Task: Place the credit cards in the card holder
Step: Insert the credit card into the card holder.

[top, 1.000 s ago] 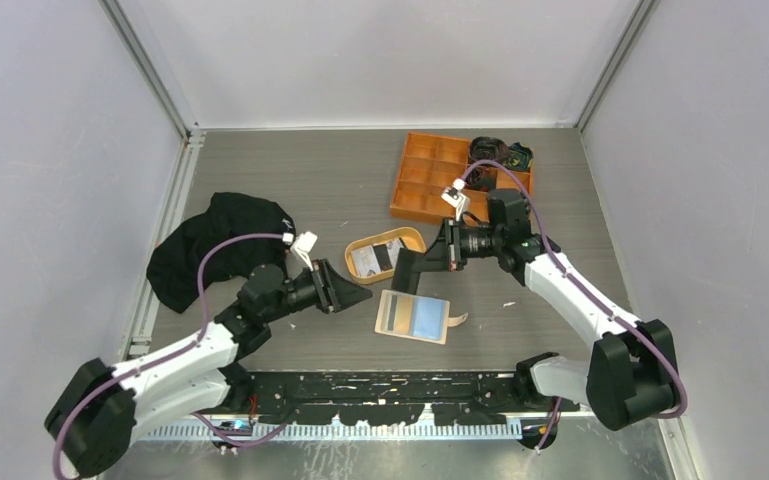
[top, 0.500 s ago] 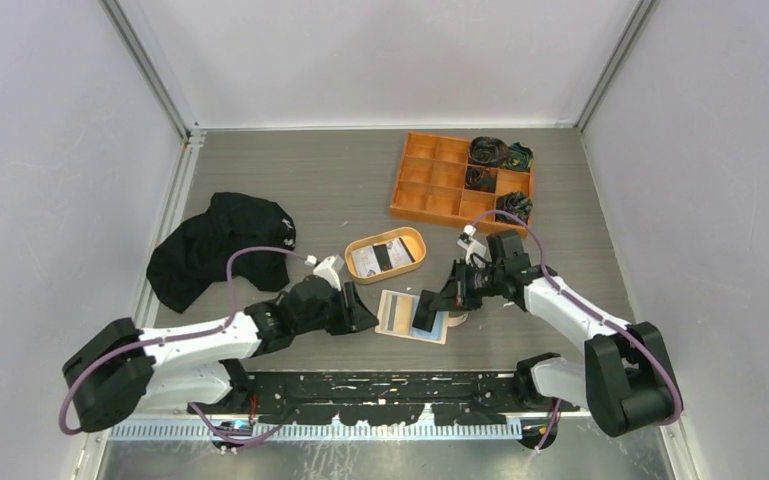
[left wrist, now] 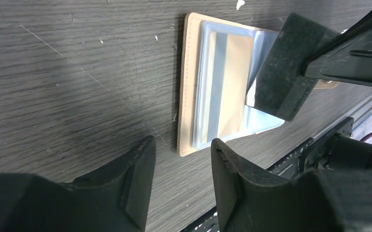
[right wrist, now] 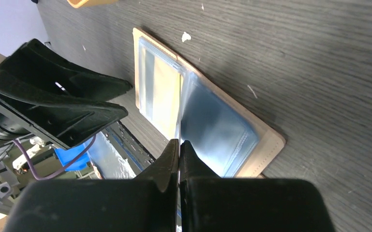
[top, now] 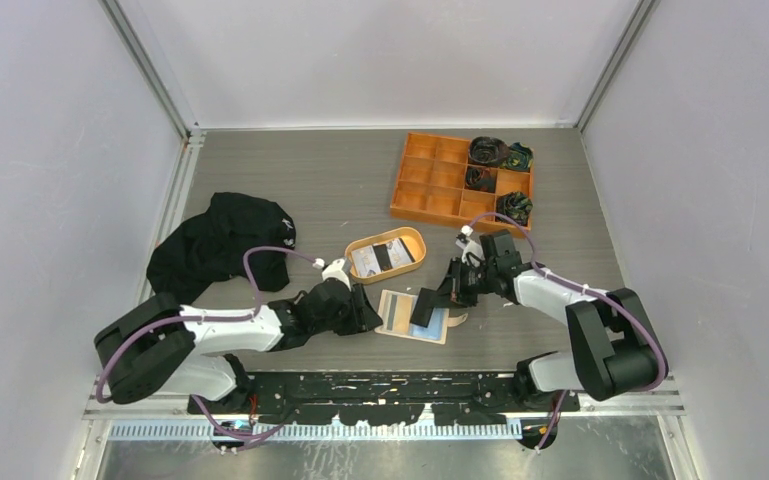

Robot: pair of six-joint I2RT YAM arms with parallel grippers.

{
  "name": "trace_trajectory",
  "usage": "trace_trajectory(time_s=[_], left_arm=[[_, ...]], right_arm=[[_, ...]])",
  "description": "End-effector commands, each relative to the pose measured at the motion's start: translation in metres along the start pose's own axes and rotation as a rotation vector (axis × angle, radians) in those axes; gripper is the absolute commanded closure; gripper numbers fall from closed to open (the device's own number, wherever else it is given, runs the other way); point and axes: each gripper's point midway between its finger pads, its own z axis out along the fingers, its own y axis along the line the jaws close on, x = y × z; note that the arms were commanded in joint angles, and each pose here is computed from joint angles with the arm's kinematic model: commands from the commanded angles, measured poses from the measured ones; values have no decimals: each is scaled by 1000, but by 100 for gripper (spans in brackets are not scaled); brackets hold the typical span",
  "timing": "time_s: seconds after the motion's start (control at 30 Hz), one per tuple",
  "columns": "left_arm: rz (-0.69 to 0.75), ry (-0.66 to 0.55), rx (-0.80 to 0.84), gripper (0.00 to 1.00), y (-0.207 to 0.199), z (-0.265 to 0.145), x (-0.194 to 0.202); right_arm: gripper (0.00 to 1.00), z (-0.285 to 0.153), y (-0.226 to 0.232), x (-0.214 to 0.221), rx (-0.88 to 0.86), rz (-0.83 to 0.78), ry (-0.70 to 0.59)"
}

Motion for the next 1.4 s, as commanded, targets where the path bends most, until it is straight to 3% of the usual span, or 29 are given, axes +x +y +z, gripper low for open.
trace_trajectory(time_s=[0.0,0.33,0.57,1.03,1.37], left_arm=[[-25,-40,60,53,-25,8,-13],[-33,-8,41,56,-18,15,-1],[-38,-32,7,58,-8,10,-3],[-42,-30,22,61,-10,9,-2],[-48,-2,28,62,-10,16,4]], right_arm=[[99,4,9,-15,-36,-20,-56],[99,10,4,-4,-37,18,5],[99,-9,28,-5,-96,-53,-30],[99,4,8,-9,-31,-6,-19],[99,4,20,-9,-92,-16,-5]])
